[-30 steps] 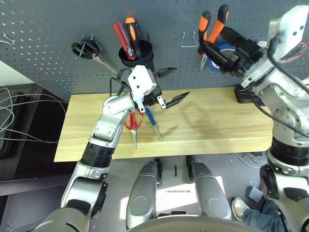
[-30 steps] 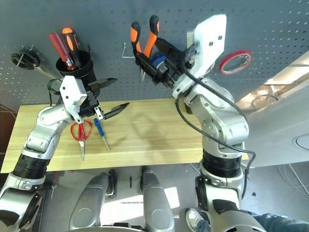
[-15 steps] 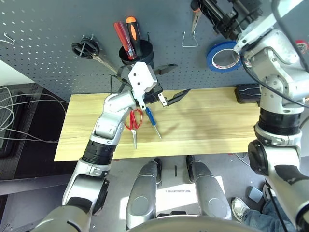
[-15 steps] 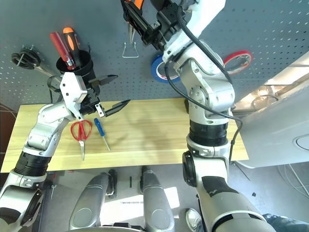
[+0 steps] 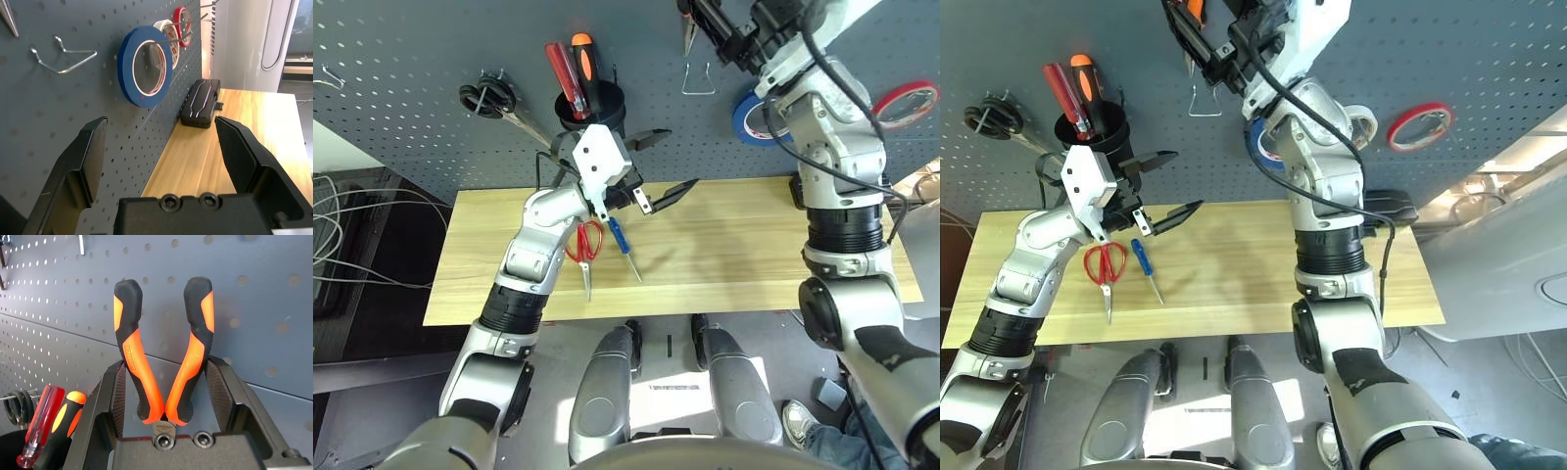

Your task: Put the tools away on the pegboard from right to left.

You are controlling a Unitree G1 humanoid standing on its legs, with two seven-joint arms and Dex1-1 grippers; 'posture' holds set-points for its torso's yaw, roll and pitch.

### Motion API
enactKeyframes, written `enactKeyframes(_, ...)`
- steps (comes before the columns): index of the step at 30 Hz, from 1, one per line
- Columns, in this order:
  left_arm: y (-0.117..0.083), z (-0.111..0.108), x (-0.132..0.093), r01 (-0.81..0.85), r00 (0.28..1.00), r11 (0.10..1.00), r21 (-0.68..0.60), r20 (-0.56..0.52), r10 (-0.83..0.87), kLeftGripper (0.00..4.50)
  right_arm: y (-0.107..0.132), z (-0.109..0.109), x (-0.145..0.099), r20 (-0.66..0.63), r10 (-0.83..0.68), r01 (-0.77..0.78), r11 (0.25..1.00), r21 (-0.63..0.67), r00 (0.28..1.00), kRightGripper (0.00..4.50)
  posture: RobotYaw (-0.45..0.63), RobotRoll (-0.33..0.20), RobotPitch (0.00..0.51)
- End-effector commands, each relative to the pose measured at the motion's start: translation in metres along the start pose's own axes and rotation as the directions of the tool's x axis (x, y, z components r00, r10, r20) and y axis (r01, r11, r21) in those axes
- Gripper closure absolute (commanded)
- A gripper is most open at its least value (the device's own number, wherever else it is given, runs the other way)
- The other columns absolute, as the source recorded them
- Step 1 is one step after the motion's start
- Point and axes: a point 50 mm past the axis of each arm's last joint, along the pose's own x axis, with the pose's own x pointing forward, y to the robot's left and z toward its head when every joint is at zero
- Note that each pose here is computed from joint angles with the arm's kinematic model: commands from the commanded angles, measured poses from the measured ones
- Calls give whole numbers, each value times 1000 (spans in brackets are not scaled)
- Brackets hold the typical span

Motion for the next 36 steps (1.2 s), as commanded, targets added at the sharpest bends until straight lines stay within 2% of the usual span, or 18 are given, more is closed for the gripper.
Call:
enactKeyframes(1, -2, -4, -5, -9, 1000, 1000, -9, -20, 9, 0, 5, -7, -4, -9, 7, -7, 1000, -21, 1000, 1765, 120, 0, 333)
enactKeyframes(16, -2, -6, -5, -4, 999, 1000, -9, -36, 4, 0, 8, -19, -12, -46, -36, 35, 999, -23, 998, 1765, 118, 0, 341)
enactKeyframes(27, -2, -7, -6, 2, 999, 1000, -6, -47, -2, 0, 12, -1, 0, 25, -31, 32, 999, -28, 999, 1777, 118, 0, 348)
enactKeyframes(36, -3, -8, -9, 10, 998, 1000, -9, -58, -10, 0, 25, 25, 5, 80, 26, -19, 996, -85, 996, 1777, 113, 0, 361)
